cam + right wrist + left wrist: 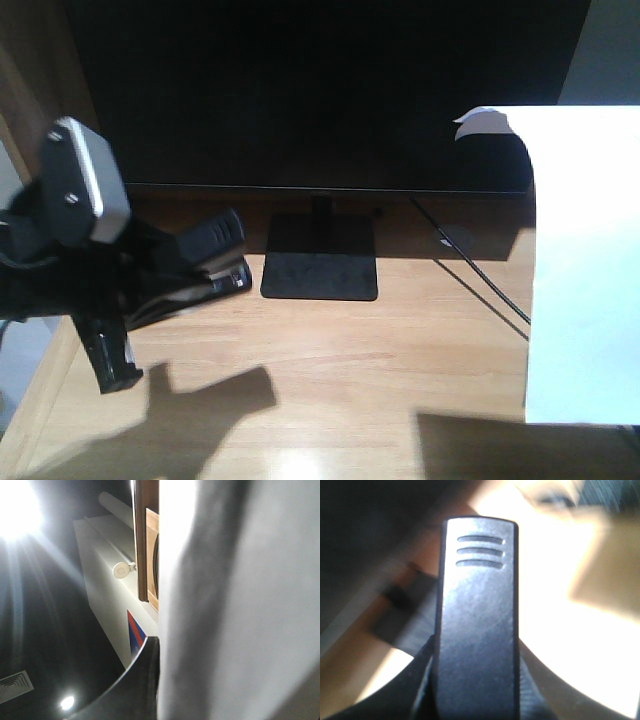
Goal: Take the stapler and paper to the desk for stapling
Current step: 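Lower the black stapler with the left gripper onto the desk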
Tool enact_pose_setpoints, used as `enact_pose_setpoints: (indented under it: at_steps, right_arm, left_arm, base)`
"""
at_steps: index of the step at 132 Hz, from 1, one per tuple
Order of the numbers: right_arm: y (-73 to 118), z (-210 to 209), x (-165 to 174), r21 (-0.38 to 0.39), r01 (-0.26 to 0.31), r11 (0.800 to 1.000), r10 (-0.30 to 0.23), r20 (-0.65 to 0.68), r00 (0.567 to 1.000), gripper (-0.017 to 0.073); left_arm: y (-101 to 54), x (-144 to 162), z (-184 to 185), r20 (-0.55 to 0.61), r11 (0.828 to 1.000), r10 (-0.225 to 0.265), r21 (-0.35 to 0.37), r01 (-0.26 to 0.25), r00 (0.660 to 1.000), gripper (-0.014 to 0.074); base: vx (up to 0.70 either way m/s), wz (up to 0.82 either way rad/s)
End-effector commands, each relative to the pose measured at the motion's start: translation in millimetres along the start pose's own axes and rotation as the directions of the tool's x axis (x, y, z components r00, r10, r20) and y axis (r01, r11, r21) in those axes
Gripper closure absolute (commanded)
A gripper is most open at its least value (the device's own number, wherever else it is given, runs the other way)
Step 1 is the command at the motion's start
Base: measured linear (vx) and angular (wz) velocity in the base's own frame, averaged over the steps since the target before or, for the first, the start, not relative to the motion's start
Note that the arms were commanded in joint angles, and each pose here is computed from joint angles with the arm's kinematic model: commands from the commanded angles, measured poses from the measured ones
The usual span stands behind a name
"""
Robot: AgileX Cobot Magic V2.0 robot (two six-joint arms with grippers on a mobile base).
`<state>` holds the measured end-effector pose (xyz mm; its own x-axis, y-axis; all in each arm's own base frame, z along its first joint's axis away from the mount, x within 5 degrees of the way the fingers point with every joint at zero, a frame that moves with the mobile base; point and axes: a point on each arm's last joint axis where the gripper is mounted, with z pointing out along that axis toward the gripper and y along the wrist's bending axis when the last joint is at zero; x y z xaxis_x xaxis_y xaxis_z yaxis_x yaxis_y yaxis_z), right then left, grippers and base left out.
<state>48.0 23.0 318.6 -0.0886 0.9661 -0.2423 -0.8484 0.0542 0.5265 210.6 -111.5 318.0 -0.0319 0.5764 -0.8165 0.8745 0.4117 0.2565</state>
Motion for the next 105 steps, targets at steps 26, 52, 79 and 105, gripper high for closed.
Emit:
enact_pose_setpoints:
  at_steps: [26,52,79,105]
  right_arm:
    - [7.1,6,-2,-0.055,0.011,0.998,-0.010,0.011,1.000,0.0565]
    - [7.1,6,-2,-0.055,0.011,0.998,-0.010,0.011,1.000,0.0565]
    - [7.0,6,-2,-0.054,0.011,0.998,-0.010,0.011,1.000,0.0565]
    - [7.0,6,-2,-0.054,0.011,0.998,-0.010,0.011,1.000,0.0565]
  left_arm:
    - [8.4,4,38,0.179,0.959,0.197,0.168,-0.227,0.964,0.0600]
    - [12.6,17,66,0.214,0.947,0.116,0.270,-0.172,0.970,0.0600]
    - [16.6,30,103,0.184,0.922,0.060,0.365,-0.125,0.981,0.0600]
    - [17.0,39,141,0.160,0.890,0.031,0.445,-0.100,0.987,0.0600]
  base:
    - [0.00,0.00]
    - [0.00,0.00]
    - [0.00,0.00]
    - [0.00,0.00]
